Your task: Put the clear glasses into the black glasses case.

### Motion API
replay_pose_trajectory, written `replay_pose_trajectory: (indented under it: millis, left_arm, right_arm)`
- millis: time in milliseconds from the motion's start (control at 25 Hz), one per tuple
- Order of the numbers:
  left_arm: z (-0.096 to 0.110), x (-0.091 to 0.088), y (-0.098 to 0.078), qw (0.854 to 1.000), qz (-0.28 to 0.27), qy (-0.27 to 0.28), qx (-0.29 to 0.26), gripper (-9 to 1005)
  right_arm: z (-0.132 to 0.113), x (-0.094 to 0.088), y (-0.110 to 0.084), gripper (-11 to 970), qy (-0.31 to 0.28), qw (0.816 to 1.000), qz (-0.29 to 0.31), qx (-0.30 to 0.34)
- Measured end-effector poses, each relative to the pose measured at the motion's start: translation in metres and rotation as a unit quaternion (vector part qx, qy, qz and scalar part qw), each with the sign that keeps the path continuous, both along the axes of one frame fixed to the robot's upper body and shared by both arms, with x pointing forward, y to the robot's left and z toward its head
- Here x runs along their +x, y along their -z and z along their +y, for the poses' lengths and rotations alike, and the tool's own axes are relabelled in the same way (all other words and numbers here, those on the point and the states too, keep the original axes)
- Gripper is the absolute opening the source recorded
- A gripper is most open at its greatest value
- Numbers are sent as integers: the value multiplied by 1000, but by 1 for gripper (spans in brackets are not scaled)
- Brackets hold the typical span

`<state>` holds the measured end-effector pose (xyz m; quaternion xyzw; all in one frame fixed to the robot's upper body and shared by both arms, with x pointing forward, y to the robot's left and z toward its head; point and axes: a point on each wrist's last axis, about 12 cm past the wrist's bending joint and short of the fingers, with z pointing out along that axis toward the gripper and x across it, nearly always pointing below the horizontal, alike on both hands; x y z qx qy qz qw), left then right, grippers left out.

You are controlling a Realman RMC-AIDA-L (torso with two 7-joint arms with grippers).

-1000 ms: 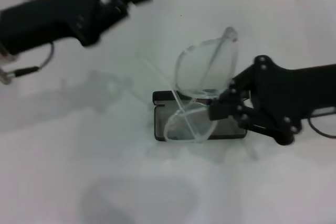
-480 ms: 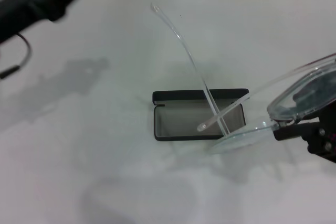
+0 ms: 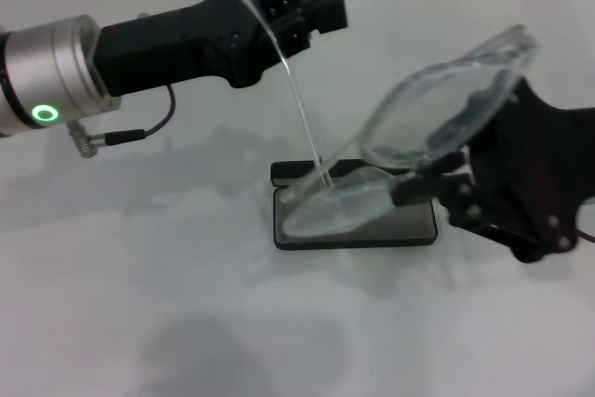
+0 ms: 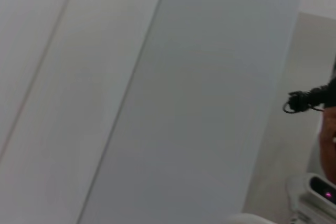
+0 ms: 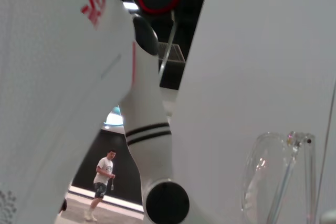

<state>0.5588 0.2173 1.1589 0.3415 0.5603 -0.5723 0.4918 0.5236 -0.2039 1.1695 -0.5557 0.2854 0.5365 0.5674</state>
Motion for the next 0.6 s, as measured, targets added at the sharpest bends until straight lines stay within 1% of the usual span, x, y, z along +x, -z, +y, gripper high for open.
replay_pose_trajectory:
  millis: [120,320,600]
  left_arm:
    - [-4,0,-2,1000,-1,11,-3,96]
    - [-2,-2,-3,1000,-3,12,-9,96]
    - [-3,-5,-6,999,-17,31,-11,96]
  right_arm:
    - [5,4,4,47,12,1000,8,-12]
    - [5,6,8,47,31,999,15,-19]
    - [6,11,10,48,52,998,18,-28]
